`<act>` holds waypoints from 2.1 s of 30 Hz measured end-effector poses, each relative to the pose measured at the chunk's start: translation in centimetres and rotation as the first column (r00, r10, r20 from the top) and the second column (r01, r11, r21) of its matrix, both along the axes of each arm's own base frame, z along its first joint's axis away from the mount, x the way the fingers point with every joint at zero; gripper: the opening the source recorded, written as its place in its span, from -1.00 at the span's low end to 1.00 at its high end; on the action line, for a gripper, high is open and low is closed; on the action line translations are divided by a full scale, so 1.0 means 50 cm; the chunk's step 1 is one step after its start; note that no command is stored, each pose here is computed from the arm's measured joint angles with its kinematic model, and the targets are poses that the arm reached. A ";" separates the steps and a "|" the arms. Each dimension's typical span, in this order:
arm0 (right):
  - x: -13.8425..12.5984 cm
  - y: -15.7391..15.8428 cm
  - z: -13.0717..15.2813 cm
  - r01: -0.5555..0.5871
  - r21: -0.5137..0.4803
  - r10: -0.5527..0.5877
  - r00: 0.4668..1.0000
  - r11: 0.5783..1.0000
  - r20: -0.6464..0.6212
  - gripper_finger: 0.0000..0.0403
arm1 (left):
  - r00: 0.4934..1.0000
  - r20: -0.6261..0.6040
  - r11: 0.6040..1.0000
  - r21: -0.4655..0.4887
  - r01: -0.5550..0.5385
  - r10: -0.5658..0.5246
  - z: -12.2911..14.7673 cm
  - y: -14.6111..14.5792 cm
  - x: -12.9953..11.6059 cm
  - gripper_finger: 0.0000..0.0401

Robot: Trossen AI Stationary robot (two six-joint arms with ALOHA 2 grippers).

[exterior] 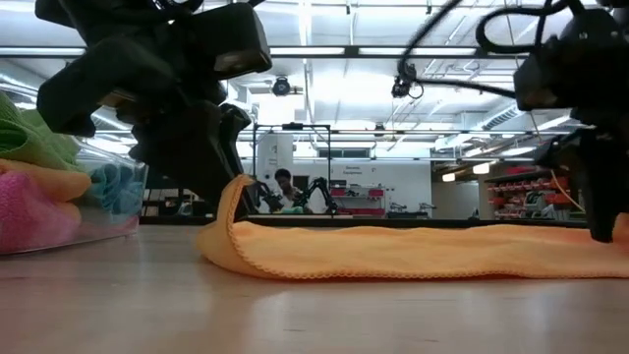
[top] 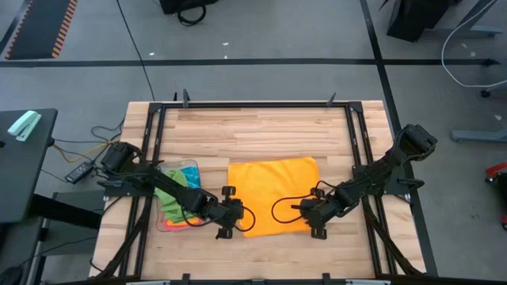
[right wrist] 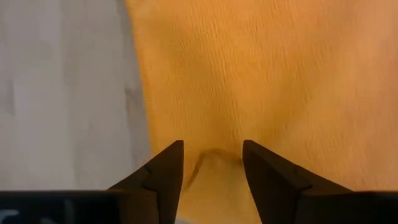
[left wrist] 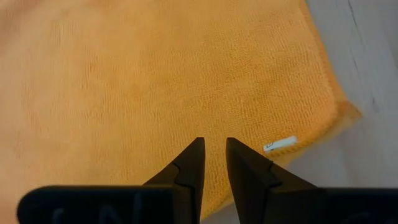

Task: Fold microfiber towels
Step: Fold the yellow microfiber cloth

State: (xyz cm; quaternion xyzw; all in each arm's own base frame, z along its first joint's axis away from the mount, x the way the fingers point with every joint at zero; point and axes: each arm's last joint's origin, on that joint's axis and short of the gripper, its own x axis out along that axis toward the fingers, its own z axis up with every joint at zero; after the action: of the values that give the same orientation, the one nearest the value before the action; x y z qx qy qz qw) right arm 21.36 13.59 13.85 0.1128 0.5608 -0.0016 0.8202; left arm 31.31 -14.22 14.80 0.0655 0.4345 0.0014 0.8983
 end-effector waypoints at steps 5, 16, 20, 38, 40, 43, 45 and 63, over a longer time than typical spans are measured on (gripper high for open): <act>-0.002 0.003 0.001 -0.001 -0.042 0.002 1.000 0.999 0.026 -0.22 | 0.999 -0.013 0.999 -0.019 -0.039 0.038 -0.002 -0.002 -0.004 -0.62; -0.004 0.000 0.001 0.020 -0.102 -0.016 0.999 0.995 0.047 -0.50 | 1.000 -0.011 1.000 -0.012 -0.015 0.015 -0.002 -0.012 -0.008 -0.65; -0.003 -0.002 0.001 0.031 -0.121 -0.024 0.998 0.992 0.061 -0.53 | 1.000 -0.011 1.000 -0.011 -0.015 0.014 -0.002 -0.012 -0.008 -0.66; -0.014 0.023 -0.019 0.004 -0.097 -0.004 1.000 0.995 -0.002 -0.97 | 1.000 -0.011 1.000 -0.010 -0.013 0.013 -0.002 -0.011 -0.008 -0.66; -0.014 0.026 -0.013 -0.003 -0.096 0.002 1.000 0.995 -0.014 -0.97 | 1.000 -0.011 1.000 -0.010 -0.013 0.013 -0.002 -0.011 -0.008 -0.67; -0.007 0.031 0.005 -0.008 -0.107 0.003 0.999 0.994 -0.040 -0.98 | 1.000 -0.012 1.000 -0.010 -0.013 0.013 -0.002 -0.011 -0.008 -0.66; -0.004 0.033 0.019 -0.010 -0.125 0.002 0.998 0.992 -0.065 -0.98 | 1.000 -0.012 1.000 -0.010 -0.014 0.013 -0.002 -0.011 -0.008 -0.65; 0.004 0.046 0.052 0.027 -0.096 -0.036 0.995 0.995 -0.097 -0.78 | 1.000 -0.011 1.000 -0.011 -0.014 0.014 -0.002 -0.011 -0.008 -0.65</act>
State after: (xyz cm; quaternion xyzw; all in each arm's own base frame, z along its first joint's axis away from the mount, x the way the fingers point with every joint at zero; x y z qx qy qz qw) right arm 21.56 15.91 16.46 0.0827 0.5980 -0.0466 0.7958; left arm 30.90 -14.78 14.68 0.0576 0.4400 0.0049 0.8961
